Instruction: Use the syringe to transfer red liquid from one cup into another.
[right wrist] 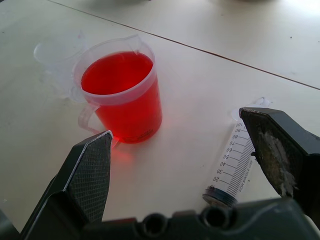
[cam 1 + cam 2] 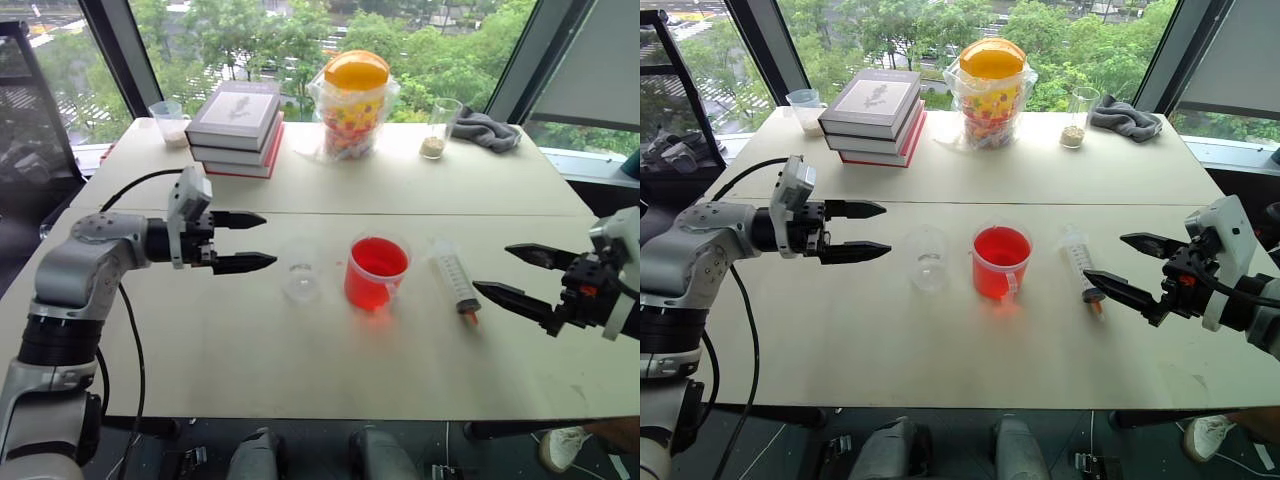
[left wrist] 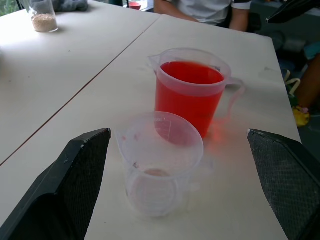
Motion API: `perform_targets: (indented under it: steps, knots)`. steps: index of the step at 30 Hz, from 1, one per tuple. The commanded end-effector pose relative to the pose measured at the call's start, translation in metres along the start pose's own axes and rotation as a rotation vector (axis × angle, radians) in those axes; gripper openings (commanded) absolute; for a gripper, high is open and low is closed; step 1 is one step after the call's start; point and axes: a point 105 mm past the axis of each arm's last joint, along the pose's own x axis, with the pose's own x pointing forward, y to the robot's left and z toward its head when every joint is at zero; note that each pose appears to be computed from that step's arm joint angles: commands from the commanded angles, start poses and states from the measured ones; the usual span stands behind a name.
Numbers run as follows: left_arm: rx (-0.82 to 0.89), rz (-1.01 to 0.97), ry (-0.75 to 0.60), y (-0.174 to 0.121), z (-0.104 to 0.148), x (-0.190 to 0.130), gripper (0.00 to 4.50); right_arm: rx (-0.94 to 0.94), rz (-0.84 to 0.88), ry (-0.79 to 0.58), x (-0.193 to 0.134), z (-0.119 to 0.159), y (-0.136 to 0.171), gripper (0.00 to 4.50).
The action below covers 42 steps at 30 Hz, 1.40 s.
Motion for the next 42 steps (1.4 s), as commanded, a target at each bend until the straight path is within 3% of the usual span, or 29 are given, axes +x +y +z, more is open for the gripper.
perform_targets:
  steps: [1, 23, 31, 37, 42]
  knots:
    - [0.026, -0.02, -0.02, -0.006, 0.008, 0.002, 4.5, -0.028, 0.008, -0.023, -0.001, 0.008, 0.003, 4.48]
    - [0.011, -0.036, -0.045, -0.01, 0.012, 0.006, 4.5, 0.009, 0.0, 0.074, 0.003, -0.002, -0.001, 4.48]
    - [0.018, -0.075, -0.082, -0.012, 0.012, 0.025, 4.5, 0.162, -0.048, 0.243, 0.01, -0.007, -0.03, 4.48]
    - [0.027, -0.095, -0.132, -0.011, 0.015, 0.035, 4.5, 0.456, -0.129, 0.413, 0.037, -0.001, -0.063, 4.48]
    - [0.021, -0.087, -0.152, -0.013, 0.011, 0.04, 4.5, 0.5, -0.161, 0.549, 0.066, -0.006, -0.076, 4.48]
